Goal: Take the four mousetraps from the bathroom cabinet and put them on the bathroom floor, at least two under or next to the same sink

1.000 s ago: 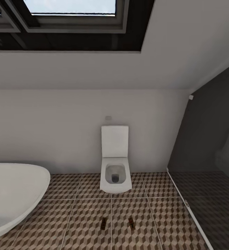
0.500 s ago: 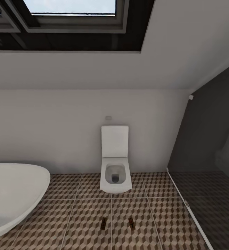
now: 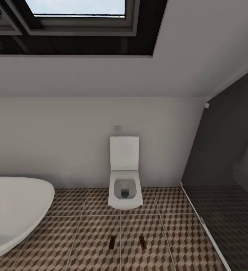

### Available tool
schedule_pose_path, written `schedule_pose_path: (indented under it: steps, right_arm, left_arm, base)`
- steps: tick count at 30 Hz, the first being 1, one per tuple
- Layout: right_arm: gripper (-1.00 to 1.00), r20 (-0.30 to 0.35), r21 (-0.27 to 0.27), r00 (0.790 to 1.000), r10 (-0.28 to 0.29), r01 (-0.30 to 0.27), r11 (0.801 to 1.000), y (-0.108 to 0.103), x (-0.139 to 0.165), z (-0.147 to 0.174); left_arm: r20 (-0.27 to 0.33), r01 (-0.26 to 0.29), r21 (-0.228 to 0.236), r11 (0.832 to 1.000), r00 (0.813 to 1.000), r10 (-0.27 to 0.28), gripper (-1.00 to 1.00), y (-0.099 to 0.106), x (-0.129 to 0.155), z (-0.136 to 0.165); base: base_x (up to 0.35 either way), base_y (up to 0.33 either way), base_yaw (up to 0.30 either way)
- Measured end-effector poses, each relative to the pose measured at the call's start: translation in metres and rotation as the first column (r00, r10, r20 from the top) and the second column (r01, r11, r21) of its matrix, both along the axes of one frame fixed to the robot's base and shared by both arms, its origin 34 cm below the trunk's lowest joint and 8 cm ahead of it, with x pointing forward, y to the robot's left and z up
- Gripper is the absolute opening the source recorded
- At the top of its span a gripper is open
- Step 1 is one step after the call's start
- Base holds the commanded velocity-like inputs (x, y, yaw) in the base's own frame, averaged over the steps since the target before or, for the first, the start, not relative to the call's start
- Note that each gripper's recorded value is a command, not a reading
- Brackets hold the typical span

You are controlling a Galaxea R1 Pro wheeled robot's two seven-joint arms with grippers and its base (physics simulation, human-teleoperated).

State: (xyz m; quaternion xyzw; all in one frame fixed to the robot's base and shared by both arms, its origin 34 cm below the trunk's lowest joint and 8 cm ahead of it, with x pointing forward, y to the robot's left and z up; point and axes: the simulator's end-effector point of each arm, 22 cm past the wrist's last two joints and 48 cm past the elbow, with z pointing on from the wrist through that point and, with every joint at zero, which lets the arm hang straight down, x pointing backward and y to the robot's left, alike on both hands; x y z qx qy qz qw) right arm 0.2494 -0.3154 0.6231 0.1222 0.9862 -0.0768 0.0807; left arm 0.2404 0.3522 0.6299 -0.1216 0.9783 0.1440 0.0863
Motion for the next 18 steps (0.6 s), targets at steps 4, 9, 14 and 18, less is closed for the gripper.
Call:
schedule_pose_path:
  steps: [4, 9, 14, 18]
  right_arm:
    - [1.00, 0.035, -0.003, 0.999, 0.001, -0.001, 1.000, 0.002, 0.008, 0.001]
    - [1.00, 0.065, -0.009, 0.998, 0.002, -0.001, 1.000, 0.001, 0.014, 0.003]
    - [1.00, 0.084, -0.013, 0.996, 0.002, -0.001, 1.000, 0.000, 0.018, 0.004]
    - [1.00, 0.087, -0.013, 0.996, 0.001, 0.000, 1.000, 0.001, 0.019, 0.004]
  left_arm:
    - [0.000, 0.000, 0.000, 1.000, 1.000, 0.000, 1.00, 0.000, 0.000, 0.000]
    - [0.000, 0.000, 0.000, 1.000, 1.000, 0.000, 1.00, 0.000, 0.000, 0.000]
    - [0.000, 0.000, 0.000, 1.000, 1.000, 0.000, 1.00, 0.000, 0.000, 0.000]
    - [0.000, 0.000, -0.001, 1.000, 1.000, 0.000, 1.00, 0.000, 0.000, 0.000]
  base:
    - [0.000, 0.000, 0.000]
    - [0.000, 0.000, 0.000]
    - [0.000, 0.000, 0.000]
    - [0.000, 0.000, 0.000]
